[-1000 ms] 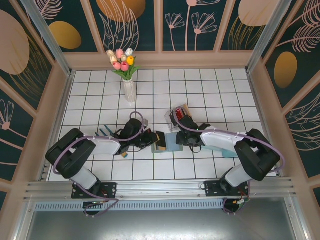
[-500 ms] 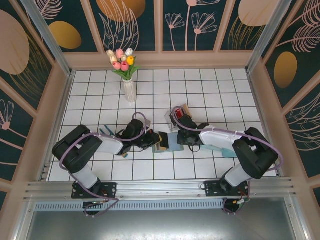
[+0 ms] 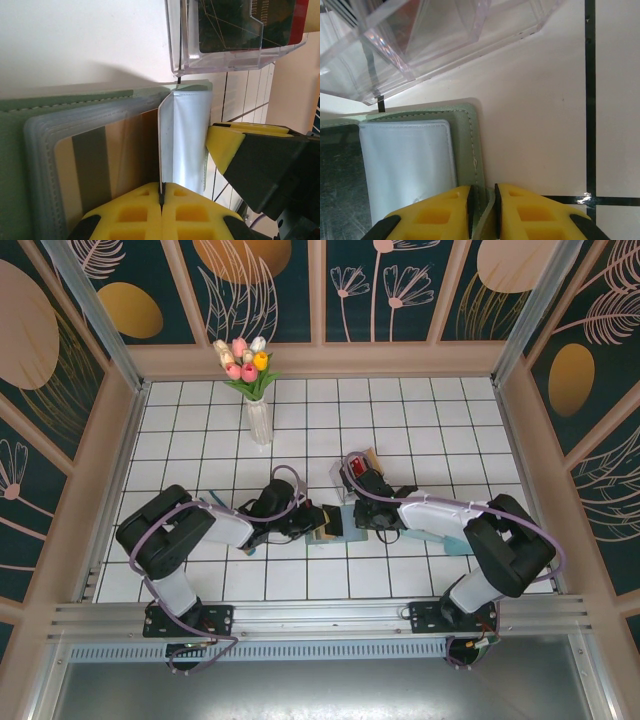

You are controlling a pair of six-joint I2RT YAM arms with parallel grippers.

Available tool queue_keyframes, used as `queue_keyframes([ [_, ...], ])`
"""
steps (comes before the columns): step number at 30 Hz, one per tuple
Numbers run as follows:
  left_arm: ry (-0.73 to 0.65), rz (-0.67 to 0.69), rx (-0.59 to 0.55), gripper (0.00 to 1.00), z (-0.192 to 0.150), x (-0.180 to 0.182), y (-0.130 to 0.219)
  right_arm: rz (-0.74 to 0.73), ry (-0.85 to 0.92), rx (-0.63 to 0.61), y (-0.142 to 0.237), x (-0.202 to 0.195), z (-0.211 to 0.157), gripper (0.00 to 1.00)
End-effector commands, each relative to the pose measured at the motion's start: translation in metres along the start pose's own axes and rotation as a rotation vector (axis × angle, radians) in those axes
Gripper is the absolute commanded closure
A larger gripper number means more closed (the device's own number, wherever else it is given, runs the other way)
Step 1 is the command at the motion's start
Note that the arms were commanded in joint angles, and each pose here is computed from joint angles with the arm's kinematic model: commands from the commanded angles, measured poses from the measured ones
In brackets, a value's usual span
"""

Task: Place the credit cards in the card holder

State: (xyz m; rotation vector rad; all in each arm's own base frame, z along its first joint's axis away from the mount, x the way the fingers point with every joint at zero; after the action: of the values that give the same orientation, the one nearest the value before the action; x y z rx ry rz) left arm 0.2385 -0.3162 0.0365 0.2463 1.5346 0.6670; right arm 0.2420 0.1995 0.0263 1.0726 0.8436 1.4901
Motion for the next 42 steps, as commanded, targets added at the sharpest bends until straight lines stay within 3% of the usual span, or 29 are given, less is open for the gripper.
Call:
queue_keyframes([
  [1, 0.029, 0.06, 0.018, 0.95, -0.006, 0.013, -0.009, -0.034, 0.003, 0.043, -0.01, -0.007, -0.011, 0.8],
  [10, 0.017, -0.001, 0.064, 0.93, -0.011, -0.001, -0.014, -0.04, -0.005, 0.049, -0.012, -0.012, -0.015, 0.84],
  [25, -0.041, 0.11, 0.124, 0.98, -0.021, 0.011, -0.006, -0.054, -0.008, 0.043, -0.013, -0.018, -0.011, 0.85],
  [42, -0.063, 0.08, 0.117, 0.84, -0.014, -0.011, -0.034, -0.032, -0.028, 0.047, -0.014, -0.016, -0.013, 0.87],
])
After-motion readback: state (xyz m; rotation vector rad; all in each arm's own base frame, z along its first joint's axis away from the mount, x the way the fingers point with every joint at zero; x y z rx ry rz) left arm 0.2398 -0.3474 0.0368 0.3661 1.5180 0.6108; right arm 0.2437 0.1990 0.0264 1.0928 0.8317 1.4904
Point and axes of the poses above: each hand's point on the last joint's axis, 136 mm out from that joint toward the fingers, its own y axis back along the fingers, its own x axis along the line the jaws close on, z = x × y, the point moved 1 cm from there along y, back along the fingers, and after that the axes turned 2 degrees about y, right-handed, at the moved point
